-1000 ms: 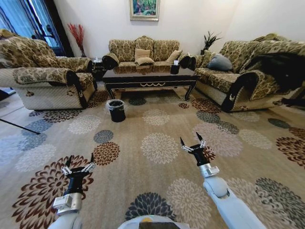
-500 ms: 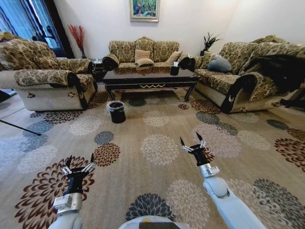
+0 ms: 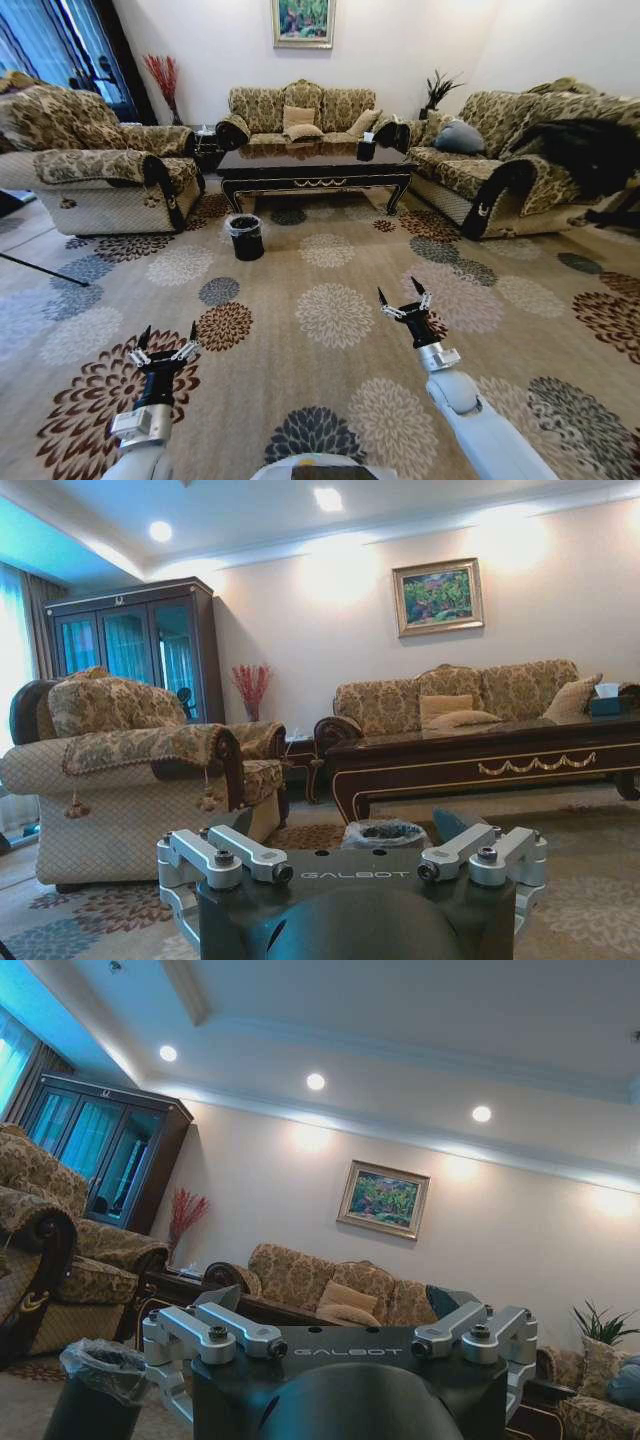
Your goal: Move to the front of the table and pick up the trash from the floor, then place it into the trash bin.
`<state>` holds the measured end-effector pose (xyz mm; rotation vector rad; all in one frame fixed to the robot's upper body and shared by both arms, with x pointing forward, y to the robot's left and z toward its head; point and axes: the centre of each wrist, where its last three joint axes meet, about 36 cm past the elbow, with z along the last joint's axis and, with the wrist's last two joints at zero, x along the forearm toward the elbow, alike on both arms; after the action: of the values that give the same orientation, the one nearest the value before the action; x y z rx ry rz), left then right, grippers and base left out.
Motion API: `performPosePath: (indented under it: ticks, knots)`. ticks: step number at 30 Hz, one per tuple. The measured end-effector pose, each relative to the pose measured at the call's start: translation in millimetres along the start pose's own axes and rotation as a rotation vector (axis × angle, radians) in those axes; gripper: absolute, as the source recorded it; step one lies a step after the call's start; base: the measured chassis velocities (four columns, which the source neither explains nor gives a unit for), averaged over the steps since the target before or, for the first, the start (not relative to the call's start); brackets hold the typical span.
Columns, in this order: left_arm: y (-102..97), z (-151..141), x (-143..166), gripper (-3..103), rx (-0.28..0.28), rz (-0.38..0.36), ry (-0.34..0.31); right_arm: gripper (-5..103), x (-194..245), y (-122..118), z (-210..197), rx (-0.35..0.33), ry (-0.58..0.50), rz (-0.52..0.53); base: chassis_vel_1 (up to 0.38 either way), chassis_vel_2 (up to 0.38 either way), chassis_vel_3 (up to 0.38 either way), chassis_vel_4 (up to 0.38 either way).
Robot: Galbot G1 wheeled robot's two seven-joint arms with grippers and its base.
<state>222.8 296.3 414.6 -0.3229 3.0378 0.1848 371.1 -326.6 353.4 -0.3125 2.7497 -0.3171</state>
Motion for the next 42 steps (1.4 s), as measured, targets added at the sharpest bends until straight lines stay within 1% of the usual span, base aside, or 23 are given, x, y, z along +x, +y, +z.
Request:
performPosePath:
  ticks: [42]
  knots:
    - [0.0, 0.0, 0.0, 100, 0.000, 0.000, 0.000, 100, 0.0, 0.0, 0.0, 0.000, 0.000, 0.000, 0.000, 0.000, 0.000, 0.000]
